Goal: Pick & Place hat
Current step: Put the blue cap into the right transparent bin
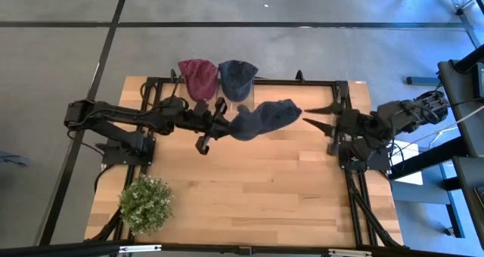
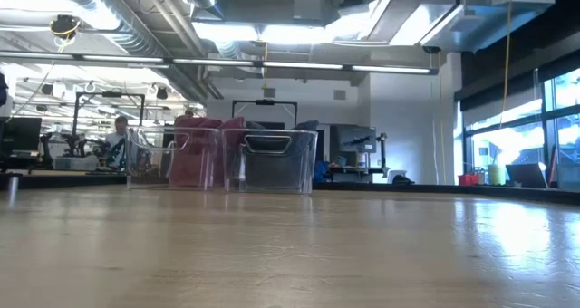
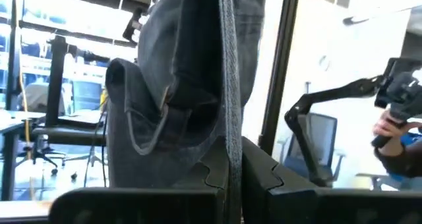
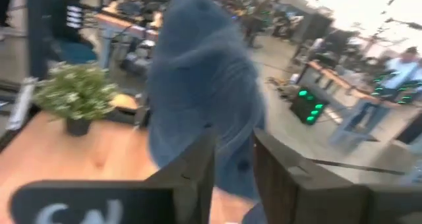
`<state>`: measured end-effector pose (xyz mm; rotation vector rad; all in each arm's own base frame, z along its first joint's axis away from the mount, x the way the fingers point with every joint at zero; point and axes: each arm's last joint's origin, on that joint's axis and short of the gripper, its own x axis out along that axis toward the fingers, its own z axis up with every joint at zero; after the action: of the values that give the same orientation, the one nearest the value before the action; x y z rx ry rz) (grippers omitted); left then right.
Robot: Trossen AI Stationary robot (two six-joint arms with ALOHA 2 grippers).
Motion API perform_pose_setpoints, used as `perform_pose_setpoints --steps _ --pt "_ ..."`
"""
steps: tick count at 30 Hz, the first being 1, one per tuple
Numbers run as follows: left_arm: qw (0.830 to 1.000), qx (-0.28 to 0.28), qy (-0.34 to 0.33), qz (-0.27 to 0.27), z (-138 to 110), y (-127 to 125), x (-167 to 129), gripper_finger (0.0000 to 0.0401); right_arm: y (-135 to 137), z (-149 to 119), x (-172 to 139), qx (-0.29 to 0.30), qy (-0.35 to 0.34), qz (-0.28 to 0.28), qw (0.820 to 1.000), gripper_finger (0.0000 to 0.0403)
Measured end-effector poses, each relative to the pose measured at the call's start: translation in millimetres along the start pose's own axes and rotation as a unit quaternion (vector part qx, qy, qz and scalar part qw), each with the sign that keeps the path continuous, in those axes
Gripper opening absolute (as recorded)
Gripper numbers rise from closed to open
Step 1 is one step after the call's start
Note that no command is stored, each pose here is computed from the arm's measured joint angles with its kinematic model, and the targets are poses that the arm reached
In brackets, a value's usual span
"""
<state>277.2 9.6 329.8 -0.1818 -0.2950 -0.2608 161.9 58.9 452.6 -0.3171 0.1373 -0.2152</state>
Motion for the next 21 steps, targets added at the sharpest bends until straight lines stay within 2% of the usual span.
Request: perform_pose_setpoints --steps 6,11,16,21 --pt "1.000 0.002 0.010 -0.001 -5.0 13.2 -11.6 0.0009 -3.6 5.7 39.5 -0.031 -0.017 -0.075 0.997 0.0173" --pt "1.000 0.007 0.017 -0.018 -1.5 25.2 -16.9 0.0009 -1.0 4.7 61.8 -0.054 -0.015 -0.100 0.993 0.0215" --pt "0.998 -0.004 0.029 -0.046 0.4 31.7 -20.9 0.0009 -0.2 -0.9 74.9 -0.059 -0.003 -0.091 0.994 0.0224" --pt "0.997 -0.002 0.037 -0.066 1.6 36.0 -23.8 0.0010 -9.4 -5.6 82.1 -0.020 0.002 -0.094 0.995 0.0209"
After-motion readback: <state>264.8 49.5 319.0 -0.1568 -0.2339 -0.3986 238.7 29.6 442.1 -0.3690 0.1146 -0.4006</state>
